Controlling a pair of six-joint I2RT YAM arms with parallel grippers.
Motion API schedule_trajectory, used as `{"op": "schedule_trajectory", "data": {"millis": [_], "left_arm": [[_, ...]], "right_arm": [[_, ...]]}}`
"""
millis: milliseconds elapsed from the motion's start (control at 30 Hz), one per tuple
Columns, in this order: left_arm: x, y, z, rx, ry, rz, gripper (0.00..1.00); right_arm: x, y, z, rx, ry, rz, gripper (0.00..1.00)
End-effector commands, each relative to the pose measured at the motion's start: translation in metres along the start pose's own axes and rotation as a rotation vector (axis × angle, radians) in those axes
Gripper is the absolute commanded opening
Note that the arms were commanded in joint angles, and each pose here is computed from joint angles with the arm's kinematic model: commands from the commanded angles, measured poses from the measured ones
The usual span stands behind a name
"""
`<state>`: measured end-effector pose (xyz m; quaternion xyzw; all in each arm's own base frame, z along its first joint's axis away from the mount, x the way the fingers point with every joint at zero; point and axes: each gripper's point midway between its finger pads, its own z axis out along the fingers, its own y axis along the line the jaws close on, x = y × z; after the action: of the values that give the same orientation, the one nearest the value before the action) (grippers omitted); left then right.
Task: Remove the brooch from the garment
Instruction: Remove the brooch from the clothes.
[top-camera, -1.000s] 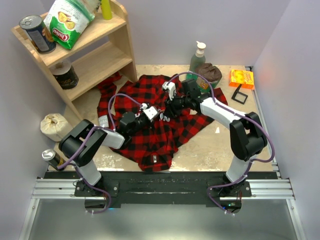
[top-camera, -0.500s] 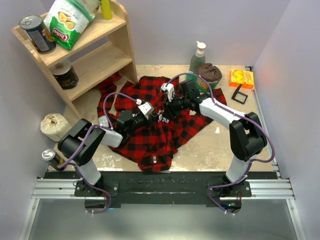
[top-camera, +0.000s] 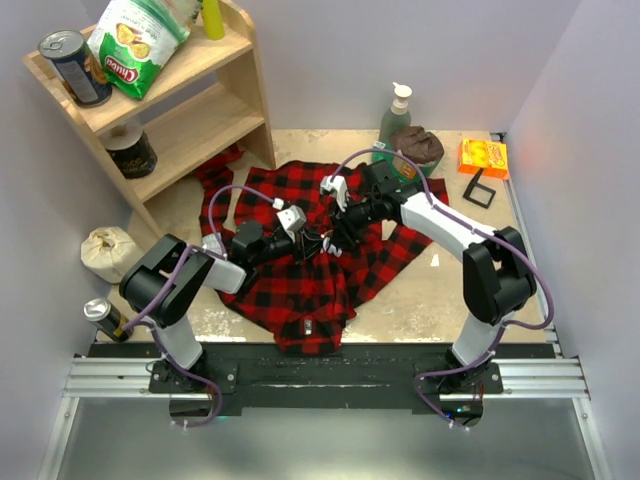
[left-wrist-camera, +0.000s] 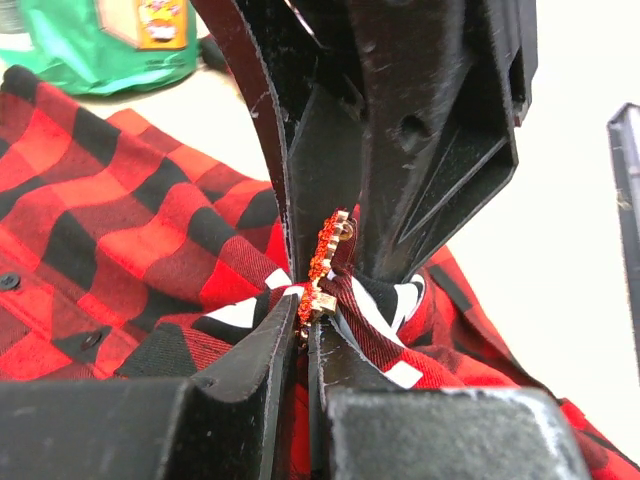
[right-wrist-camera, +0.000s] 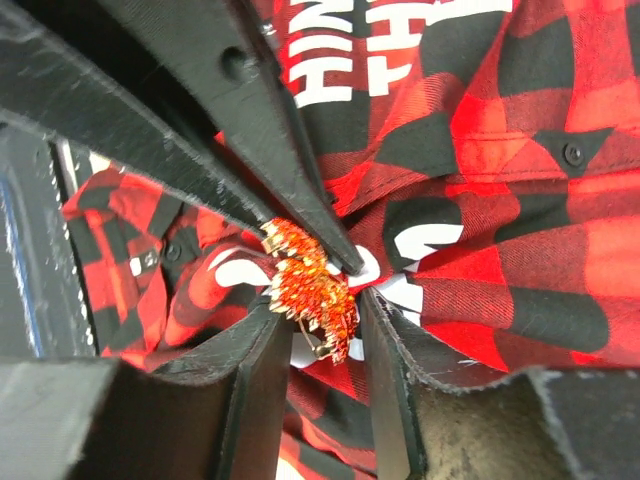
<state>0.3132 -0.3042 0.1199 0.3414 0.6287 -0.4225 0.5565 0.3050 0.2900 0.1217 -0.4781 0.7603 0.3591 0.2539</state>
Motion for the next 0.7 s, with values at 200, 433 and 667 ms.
{"op": "schedule_trajectory", "data": {"millis": [200, 433, 667], "left_arm": [[-0.040, -0.006, 0.007, 0.112, -0.127, -0.002, 0.00], [-0.042, -0.004, 0.007, 0.136, -0.131, -0.024, 0.00], [-0.038, -0.008, 0.006, 0.161, -0.127, -0.028, 0.00]], "right_arm": [[-0.012, 0.043, -0.039, -0.097, 0.048, -0.164, 0.44], [-0.016, 0.021, -0.065, 0.043, 0.050, -0.229, 0.45], [-0.035, 0.001, -0.096, 0.153, -0.017, -0.266, 0.46]]}}
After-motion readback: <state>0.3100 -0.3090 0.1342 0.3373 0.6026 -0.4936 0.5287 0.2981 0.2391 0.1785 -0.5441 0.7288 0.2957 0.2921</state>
